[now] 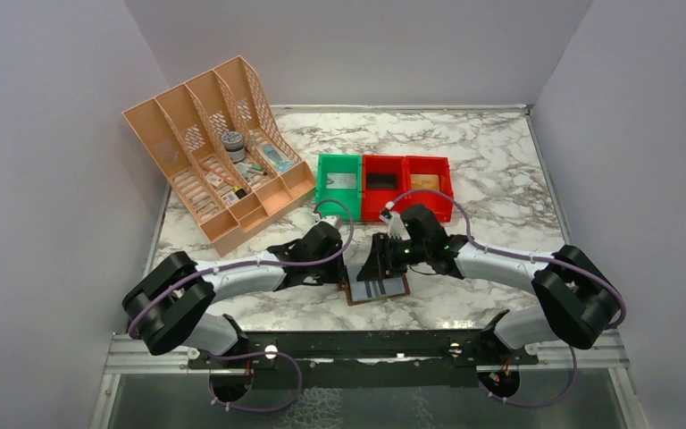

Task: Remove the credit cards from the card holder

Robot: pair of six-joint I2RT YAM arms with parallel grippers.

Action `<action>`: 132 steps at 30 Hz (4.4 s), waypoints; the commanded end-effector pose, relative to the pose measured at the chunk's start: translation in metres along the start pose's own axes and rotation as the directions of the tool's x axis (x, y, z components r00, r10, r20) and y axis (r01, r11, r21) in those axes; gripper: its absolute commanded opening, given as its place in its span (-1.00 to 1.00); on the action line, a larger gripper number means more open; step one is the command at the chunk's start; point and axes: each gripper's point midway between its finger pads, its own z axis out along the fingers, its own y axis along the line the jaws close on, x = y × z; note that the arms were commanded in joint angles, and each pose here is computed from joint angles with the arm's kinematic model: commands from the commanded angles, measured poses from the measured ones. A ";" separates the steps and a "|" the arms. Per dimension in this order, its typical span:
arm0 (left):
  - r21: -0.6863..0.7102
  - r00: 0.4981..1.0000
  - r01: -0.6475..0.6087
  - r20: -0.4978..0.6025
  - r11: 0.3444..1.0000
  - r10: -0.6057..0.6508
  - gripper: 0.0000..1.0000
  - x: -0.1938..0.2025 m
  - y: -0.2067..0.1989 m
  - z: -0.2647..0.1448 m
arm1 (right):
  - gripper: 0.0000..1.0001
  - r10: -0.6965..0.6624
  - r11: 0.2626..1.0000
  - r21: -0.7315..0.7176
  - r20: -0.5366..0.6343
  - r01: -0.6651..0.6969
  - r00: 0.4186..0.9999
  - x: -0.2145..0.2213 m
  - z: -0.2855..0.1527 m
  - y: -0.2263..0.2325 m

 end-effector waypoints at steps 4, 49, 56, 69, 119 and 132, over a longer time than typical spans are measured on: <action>-0.077 0.998 -0.007 0.061 0.997 0.012 -0.41 -0.010 0.010 -0.023 | -0.04 -0.011 0.999 0.051 0.093 0.006 0.996 -0.017 -0.007 -0.001; -0.068 0.992 0.098 0.091 0.993 -0.091 -0.41 0.014 -0.020 -0.007 | -0.17 -0.078 0.996 -0.022 0.254 0.086 0.964 -0.021 -0.027 0.009; -0.094 0.992 0.097 0.095 0.991 -0.088 -0.55 0.019 -0.008 -0.007 | -0.27 -0.034 0.999 -0.005 0.109 0.035 0.993 -0.007 0.000 -0.007; -0.108 0.995 0.070 0.080 0.992 -0.061 -0.61 0.023 -0.004 -0.002 | -0.35 0.058 0.944 0.321 0.070 -0.078 0.996 0.004 0.007 -0.077; -0.260 1.000 -0.019 0.005 0.966 0.021 -0.99 0.032 0.019 0.012 | -0.82 0.125 0.991 -0.052 0.029 -0.124 0.992 -0.002 -0.012 -0.041; -0.258 1.000 -0.015 0.012 0.966 0.019 -0.99 0.031 0.020 0.010 | -0.98 0.188 0.980 -0.068 0.047 -0.185 0.981 -0.001 -0.016 -0.051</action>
